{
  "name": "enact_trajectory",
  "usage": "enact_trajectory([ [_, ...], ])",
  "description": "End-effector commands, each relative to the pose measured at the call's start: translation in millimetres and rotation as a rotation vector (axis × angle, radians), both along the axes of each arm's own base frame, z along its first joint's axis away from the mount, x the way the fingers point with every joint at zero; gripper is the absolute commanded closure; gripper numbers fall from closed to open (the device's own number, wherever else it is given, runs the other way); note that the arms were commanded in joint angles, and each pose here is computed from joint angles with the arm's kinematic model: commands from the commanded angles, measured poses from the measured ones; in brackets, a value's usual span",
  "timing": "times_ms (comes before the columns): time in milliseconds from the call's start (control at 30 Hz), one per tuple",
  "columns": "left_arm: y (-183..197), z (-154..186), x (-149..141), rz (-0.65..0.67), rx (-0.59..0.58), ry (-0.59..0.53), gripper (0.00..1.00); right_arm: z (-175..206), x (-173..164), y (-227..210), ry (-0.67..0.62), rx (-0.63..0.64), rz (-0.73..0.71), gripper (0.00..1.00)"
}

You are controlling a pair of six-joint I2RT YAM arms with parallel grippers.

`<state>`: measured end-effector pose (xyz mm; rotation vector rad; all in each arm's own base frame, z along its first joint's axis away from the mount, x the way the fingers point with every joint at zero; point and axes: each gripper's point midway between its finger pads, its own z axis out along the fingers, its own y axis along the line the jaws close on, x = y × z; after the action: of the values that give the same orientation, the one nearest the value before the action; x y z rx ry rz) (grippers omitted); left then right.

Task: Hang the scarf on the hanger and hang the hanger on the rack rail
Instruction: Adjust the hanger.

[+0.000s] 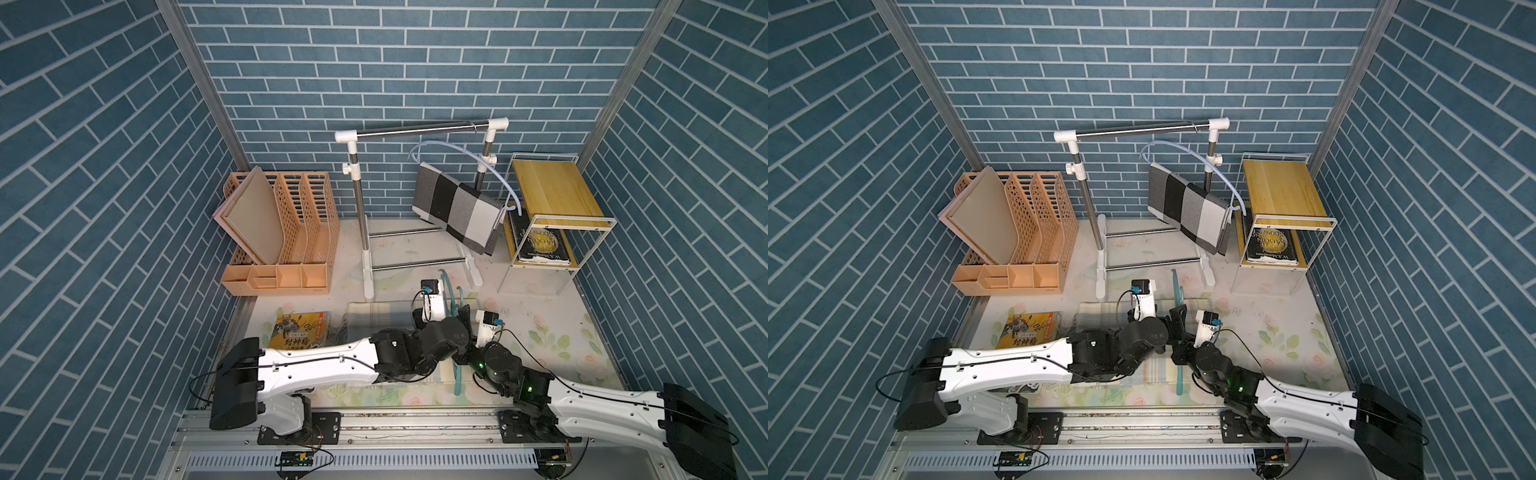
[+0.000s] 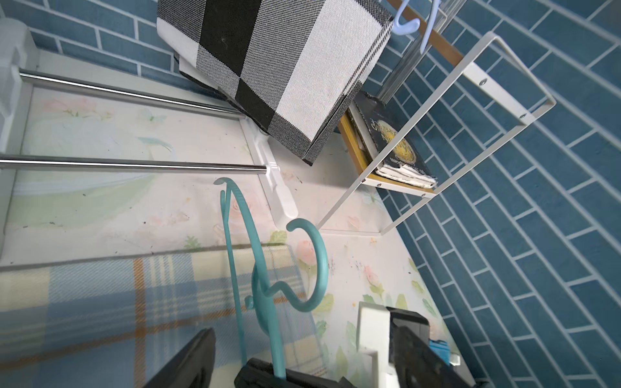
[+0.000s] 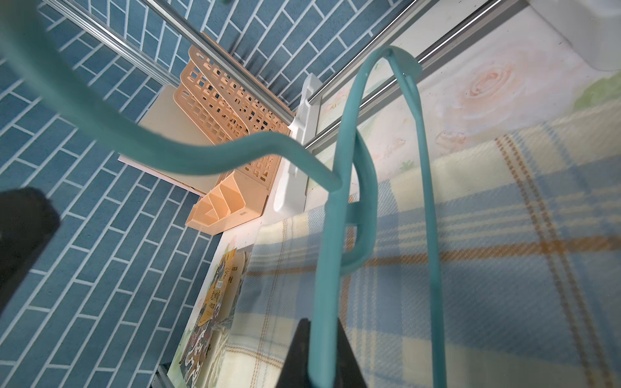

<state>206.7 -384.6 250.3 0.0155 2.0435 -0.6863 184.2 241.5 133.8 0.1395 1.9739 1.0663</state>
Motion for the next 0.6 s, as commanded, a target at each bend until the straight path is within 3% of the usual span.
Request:
enact_trajectory([
  [0,-1.7,-10.7,7.7,0.001,0.116,-0.029,0.21,23.8,4.7,5.5,-0.026,0.081,-0.023,1.00],
  [167,-16.7,-18.8,21.8,-0.021,0.129,-0.005,0.33,24.3,4.4,7.3,-0.023,0.077,-0.017,1.00],
  [400,-35.0,-28.7,31.0,-0.031,0.186,0.006,0.34,20.9,4.8,9.2,-0.014,0.060,-0.017,1.00],
  [567,-36.6,-31.7,41.0,0.010,0.239,0.004,0.56,20.5,5.0,10.6,-0.010,0.056,-0.017,1.00],
])
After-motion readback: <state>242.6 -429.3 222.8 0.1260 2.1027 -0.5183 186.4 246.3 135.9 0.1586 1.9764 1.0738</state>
